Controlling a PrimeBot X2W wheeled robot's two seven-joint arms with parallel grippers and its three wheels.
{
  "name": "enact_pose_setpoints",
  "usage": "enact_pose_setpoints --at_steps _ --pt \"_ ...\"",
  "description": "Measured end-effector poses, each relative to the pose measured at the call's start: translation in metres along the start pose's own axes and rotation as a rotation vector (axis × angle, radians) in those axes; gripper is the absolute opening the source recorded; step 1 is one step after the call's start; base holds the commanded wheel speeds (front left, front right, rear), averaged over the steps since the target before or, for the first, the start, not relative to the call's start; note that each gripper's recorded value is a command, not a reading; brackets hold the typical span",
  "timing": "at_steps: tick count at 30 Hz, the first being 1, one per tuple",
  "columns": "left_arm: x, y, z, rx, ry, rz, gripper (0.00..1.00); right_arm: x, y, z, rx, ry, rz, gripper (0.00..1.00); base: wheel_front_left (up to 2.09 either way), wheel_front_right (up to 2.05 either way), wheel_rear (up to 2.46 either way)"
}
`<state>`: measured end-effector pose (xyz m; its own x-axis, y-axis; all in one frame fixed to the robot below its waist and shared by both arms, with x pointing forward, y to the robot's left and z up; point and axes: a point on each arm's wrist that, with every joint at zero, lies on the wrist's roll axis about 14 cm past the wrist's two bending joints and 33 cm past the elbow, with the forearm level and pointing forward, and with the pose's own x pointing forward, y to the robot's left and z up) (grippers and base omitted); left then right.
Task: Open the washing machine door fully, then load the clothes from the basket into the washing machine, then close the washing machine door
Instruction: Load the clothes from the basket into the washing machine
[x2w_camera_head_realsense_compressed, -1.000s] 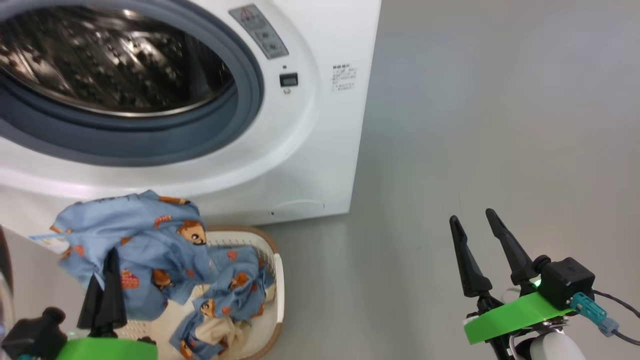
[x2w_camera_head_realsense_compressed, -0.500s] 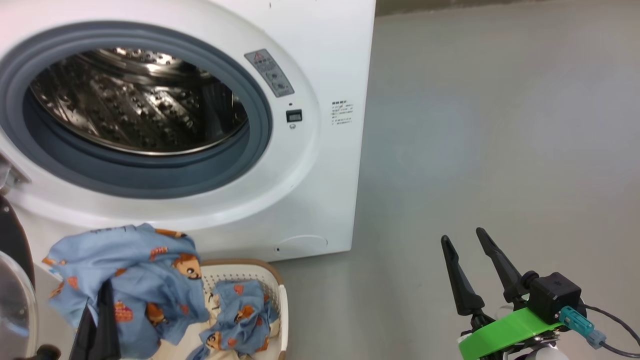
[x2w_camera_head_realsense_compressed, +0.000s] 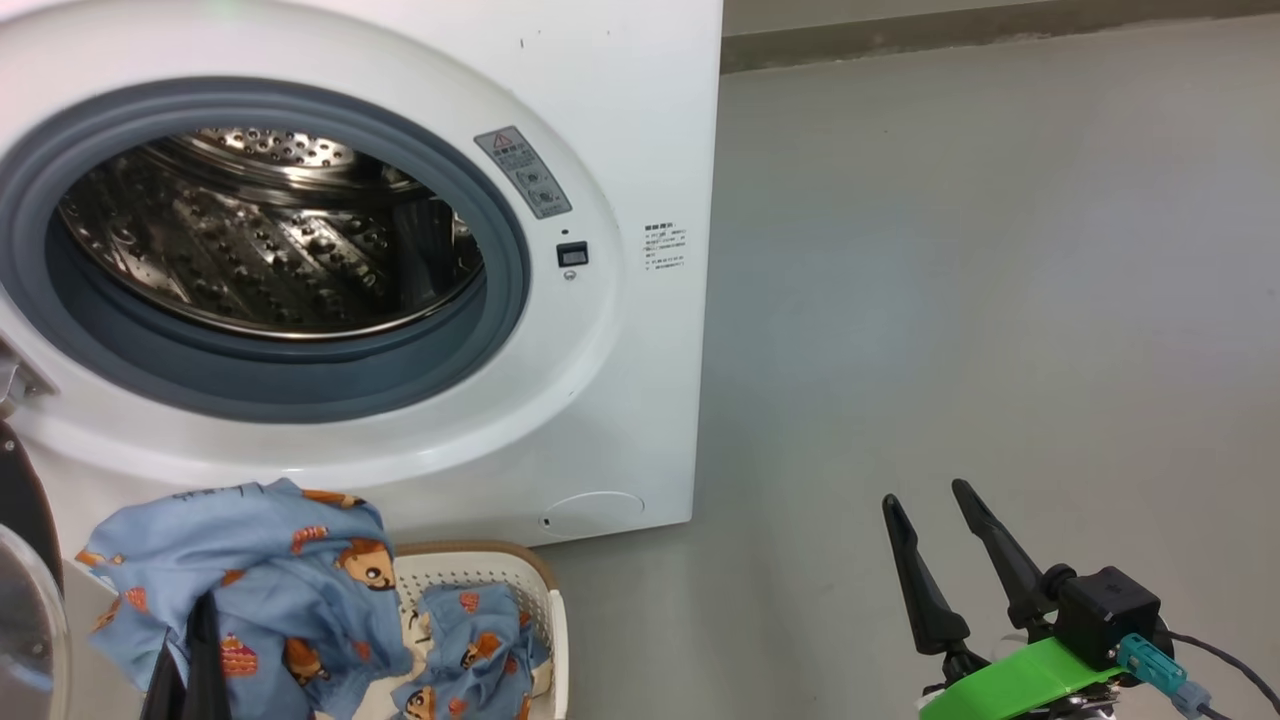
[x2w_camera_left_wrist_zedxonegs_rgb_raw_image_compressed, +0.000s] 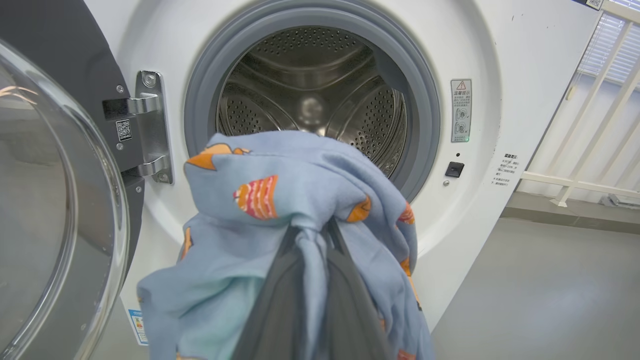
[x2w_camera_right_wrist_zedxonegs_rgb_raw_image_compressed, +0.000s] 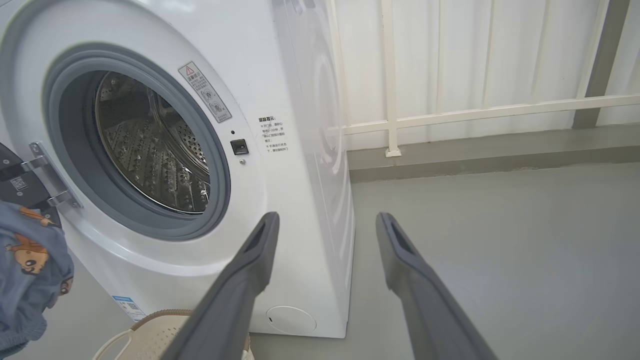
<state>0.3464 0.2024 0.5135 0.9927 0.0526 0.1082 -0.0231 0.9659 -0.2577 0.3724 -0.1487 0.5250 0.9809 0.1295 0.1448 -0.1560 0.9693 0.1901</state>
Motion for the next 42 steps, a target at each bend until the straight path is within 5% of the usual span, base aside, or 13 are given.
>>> enact_pose_setpoints --at_steps 11,31,42 --pt "0.009 0.003 -0.01 -0.004 0.026 0.021 0.0 0.006 -0.001 -0.015 0.001 0.041 0.0 1.0 0.0 0.0 0.0" --pt "0.175 -0.017 -0.021 0.005 -0.053 -0.08 0.0 0.052 -0.025 -0.067 -0.005 0.142 -0.03 1.0 0.0 0.0 0.0" --pt "0.26 -0.022 -0.073 0.012 0.037 -0.113 0.0 0.068 -0.038 -0.107 -0.008 0.217 -0.044 1.0 0.0 0.0 0.0"
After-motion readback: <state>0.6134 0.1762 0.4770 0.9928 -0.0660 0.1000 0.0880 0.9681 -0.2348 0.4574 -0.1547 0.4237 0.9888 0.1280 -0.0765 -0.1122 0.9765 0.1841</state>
